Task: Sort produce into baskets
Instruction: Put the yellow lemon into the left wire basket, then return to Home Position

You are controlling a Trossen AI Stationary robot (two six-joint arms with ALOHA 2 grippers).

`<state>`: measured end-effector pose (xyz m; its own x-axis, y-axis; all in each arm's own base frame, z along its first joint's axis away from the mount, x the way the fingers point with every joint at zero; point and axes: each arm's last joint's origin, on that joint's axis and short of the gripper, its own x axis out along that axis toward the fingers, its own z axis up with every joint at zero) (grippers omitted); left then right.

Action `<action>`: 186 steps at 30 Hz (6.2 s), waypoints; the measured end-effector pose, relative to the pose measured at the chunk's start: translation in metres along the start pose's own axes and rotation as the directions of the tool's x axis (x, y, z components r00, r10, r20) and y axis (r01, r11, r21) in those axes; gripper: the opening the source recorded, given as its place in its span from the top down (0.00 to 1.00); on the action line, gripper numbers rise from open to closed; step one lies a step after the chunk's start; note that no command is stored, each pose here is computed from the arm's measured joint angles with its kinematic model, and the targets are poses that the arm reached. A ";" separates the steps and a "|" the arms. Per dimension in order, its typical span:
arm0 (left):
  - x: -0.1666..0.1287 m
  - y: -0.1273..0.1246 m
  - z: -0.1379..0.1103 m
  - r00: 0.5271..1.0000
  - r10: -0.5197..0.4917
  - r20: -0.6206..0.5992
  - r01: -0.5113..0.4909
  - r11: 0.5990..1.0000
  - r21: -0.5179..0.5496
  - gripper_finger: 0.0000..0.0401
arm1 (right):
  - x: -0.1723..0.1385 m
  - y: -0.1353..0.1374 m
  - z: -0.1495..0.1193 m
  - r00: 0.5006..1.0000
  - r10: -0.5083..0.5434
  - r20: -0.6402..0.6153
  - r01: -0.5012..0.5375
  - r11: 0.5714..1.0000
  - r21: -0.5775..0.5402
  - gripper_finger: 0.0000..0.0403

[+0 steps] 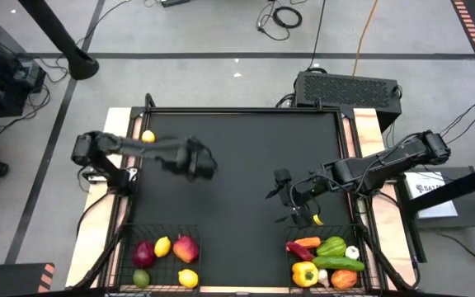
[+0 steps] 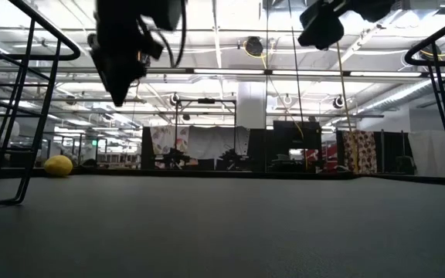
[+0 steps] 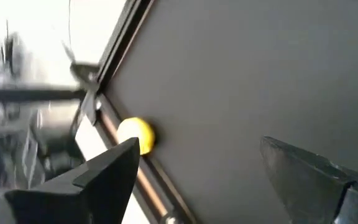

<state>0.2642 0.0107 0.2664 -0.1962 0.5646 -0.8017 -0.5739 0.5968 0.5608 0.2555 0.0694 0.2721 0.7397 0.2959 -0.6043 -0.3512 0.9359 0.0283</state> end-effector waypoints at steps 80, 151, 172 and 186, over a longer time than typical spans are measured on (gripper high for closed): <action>0.224 0.065 -0.038 0.943 0.138 -0.303 -0.286 0.803 -0.522 0.39 | 0.000 -0.002 0.000 1.000 -0.005 0.000 0.005 1.000 0.025 0.09; -0.089 -0.049 -0.196 0.350 -0.911 -0.219 0.893 0.395 -0.215 0.40 | 0.000 -0.003 -0.002 0.998 -0.059 -0.017 0.060 0.998 0.033 0.09; -0.089 -0.060 -0.170 0.409 -0.778 0.477 0.635 0.618 0.464 0.29 | -0.053 -0.005 0.012 0.973 -0.196 0.119 0.200 0.979 -0.027 0.20; -0.071 -0.025 -0.082 0.201 -0.665 0.720 0.291 0.742 0.604 0.54 | -0.092 0.001 -0.014 0.955 -0.197 0.221 0.208 0.978 -0.027 0.75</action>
<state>0.2271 -0.0914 0.2922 0.9141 0.1273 -0.3849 -0.0030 0.9516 0.3074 0.1788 0.0406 0.3165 0.9024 0.1408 -0.4073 -0.2055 0.9713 -0.1196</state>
